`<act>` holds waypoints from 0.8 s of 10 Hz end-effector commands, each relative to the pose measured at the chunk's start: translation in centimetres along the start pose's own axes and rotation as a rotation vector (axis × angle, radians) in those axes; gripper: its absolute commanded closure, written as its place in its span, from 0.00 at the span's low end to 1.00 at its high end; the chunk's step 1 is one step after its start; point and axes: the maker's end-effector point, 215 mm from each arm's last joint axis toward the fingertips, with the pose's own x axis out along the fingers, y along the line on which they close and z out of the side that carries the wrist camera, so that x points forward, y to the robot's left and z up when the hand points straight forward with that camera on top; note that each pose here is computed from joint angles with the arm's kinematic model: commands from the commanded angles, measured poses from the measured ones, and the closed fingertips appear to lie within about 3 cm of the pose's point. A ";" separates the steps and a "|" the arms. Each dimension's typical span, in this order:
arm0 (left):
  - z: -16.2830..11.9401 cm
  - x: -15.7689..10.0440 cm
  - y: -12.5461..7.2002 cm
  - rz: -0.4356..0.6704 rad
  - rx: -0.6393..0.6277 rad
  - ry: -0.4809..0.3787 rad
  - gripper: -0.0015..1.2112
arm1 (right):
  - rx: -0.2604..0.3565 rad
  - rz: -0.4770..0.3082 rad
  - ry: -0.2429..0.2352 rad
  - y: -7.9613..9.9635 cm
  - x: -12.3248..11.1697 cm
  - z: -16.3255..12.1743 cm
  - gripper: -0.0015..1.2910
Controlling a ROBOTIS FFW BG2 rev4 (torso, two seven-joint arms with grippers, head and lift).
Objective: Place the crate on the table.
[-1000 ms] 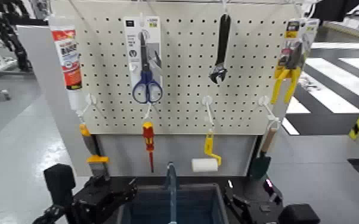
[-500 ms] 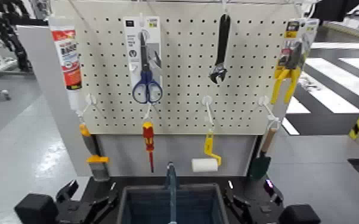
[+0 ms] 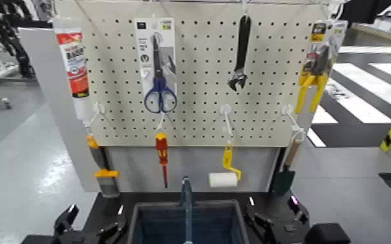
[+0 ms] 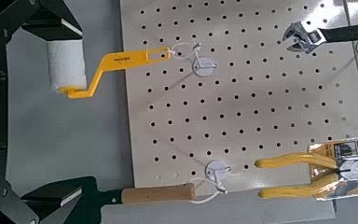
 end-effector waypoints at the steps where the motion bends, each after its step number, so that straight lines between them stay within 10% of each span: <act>1: 0.4 -0.2 -0.6 -0.002 0.007 -0.018 0.09 | -0.001 0.004 0.002 0.0 0.1 0.0 0.11; 8: 0.4 0.1 -0.8 -0.006 0.010 -0.025 0.09 | -0.003 0.011 0.011 0.2 0.0 -0.4 0.11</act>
